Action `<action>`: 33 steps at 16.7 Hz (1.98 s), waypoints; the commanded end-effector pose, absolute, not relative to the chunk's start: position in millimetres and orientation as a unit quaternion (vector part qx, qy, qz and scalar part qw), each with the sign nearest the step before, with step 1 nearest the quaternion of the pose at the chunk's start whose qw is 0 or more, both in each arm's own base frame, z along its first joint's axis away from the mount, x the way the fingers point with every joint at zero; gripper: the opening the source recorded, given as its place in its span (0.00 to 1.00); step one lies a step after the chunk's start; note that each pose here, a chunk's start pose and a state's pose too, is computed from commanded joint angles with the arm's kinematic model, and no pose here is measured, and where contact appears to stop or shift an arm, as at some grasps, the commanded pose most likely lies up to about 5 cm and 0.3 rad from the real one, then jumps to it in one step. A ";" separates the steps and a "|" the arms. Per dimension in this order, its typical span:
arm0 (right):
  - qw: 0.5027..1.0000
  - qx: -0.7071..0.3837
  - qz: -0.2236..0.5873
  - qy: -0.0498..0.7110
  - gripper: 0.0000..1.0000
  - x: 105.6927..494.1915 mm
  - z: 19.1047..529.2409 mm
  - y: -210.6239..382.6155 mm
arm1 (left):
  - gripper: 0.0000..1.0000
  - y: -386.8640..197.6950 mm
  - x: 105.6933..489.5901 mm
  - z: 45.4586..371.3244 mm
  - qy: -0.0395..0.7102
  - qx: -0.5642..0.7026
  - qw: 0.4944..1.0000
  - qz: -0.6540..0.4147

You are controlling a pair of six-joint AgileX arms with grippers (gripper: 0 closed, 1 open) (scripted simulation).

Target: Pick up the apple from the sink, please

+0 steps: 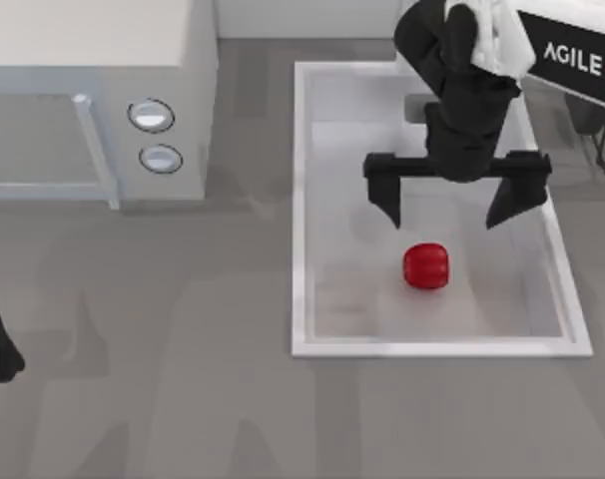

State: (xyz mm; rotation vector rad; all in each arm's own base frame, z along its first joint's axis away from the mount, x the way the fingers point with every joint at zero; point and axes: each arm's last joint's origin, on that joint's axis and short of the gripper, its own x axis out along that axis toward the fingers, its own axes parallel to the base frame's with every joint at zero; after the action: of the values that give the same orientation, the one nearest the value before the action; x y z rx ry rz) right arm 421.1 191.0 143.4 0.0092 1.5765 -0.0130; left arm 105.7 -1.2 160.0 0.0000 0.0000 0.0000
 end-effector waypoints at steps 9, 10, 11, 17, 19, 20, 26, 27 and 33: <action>0.708 0.004 -0.003 0.706 1.00 419.9 11.6 193.0 | 1.00 -1.2 105.7 160.0 0.000 0.000 1.000 0.000; 0.707 0.004 -0.003 0.707 1.00 418.8 7.1 192.7 | 1.00 -1.2 105.7 160.0 0.000 0.000 1.000 0.000; 0.707 0.004 -0.004 0.707 1.00 418.7 6.7 192.7 | 1.00 -1.2 105.7 160.0 0.000 0.000 1.000 0.000; 0.707 0.004 -0.004 0.707 0.77 418.7 6.7 192.7 | 1.00 -1.2 105.7 160.0 0.000 0.000 1.000 0.000; 0.707 0.004 -0.004 0.707 0.62 418.7 6.7 192.7 | 1.00 -1.2 105.7 160.0 0.000 0.000 1.000 0.000; 0.707 0.004 -0.004 0.707 0.55 418.7 6.7 192.7 | 1.00 -1.2 105.7 160.0 0.000 0.000 1.000 0.000; 0.707 0.004 -0.004 0.707 0.10 418.7 6.7 192.7 | 1.00 -1.2 105.7 160.0 0.000 0.000 1.000 0.000; 0.707 0.004 -0.004 0.707 0.02 418.7 6.7 192.7 | 1.00 -1.2 105.7 160.0 0.000 0.000 1.000 0.000; 0.707 0.004 -0.004 0.707 0.00 418.7 6.7 192.7 | 1.00 -1.2 105.7 160.0 0.000 0.000 1.000 0.000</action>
State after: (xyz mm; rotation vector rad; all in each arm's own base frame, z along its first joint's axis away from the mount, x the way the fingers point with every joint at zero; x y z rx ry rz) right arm 418.7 192.7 6.7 0.0078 1.5708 -0.0079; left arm 105.7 -1.2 160.0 0.0000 0.0000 0.0000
